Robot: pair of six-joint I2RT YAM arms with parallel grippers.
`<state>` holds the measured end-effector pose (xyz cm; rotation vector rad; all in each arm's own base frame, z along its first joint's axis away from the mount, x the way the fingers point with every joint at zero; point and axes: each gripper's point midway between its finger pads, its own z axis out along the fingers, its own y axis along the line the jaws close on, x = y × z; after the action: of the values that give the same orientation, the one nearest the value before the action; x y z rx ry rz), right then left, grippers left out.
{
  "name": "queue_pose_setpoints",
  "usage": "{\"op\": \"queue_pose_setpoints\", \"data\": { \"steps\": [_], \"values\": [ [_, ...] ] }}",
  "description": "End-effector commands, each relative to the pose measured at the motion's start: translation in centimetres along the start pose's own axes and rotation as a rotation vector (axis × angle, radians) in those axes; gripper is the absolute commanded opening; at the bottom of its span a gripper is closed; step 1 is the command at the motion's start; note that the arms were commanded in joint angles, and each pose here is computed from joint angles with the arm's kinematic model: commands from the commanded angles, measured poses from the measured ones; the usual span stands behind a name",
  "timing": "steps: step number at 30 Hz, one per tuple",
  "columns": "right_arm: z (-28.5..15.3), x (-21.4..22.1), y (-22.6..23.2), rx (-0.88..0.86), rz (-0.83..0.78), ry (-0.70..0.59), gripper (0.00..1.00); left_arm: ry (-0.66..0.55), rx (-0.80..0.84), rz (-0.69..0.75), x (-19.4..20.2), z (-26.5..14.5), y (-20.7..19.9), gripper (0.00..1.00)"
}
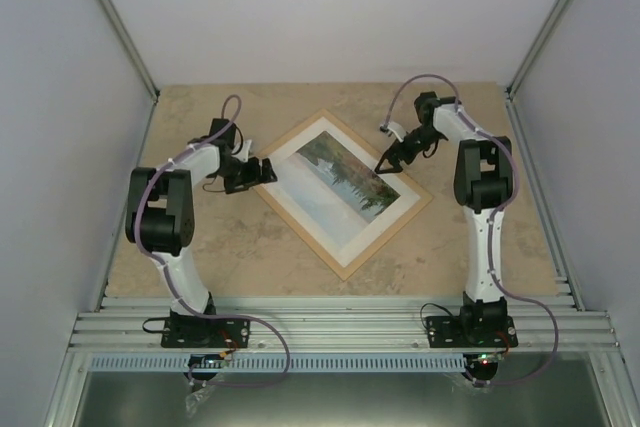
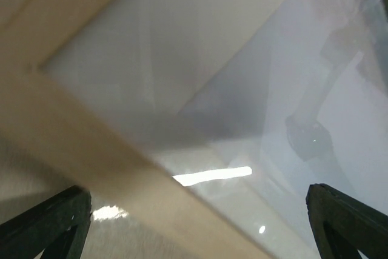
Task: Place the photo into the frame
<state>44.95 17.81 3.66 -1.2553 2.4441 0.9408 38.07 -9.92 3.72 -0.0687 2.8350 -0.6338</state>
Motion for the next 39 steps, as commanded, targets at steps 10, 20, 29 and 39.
{"op": "queue_pose_setpoints", "data": {
  "steps": [10,20,29,39],
  "values": [
    [1.5,10.8,12.3,-0.259,0.011,0.169,0.98,-0.044,0.181,0.18,-10.2,5.9,-6.7,0.93],
    [2.2,10.4,20.0,-0.346,-0.163,0.218,0.98,-0.202,0.15,0.453,-17.8,7.6,-14.0,0.92],
    [-4.5,2.3,13.3,-0.155,-0.143,0.026,0.98,-0.365,0.025,0.188,-17.5,-6.7,-5.5,0.96],
    [-5.2,-6.1,0.4,0.113,-0.067,-0.131,0.98,-0.175,0.024,-0.011,0.1,-8.6,-1.6,0.99]
  ]
}}
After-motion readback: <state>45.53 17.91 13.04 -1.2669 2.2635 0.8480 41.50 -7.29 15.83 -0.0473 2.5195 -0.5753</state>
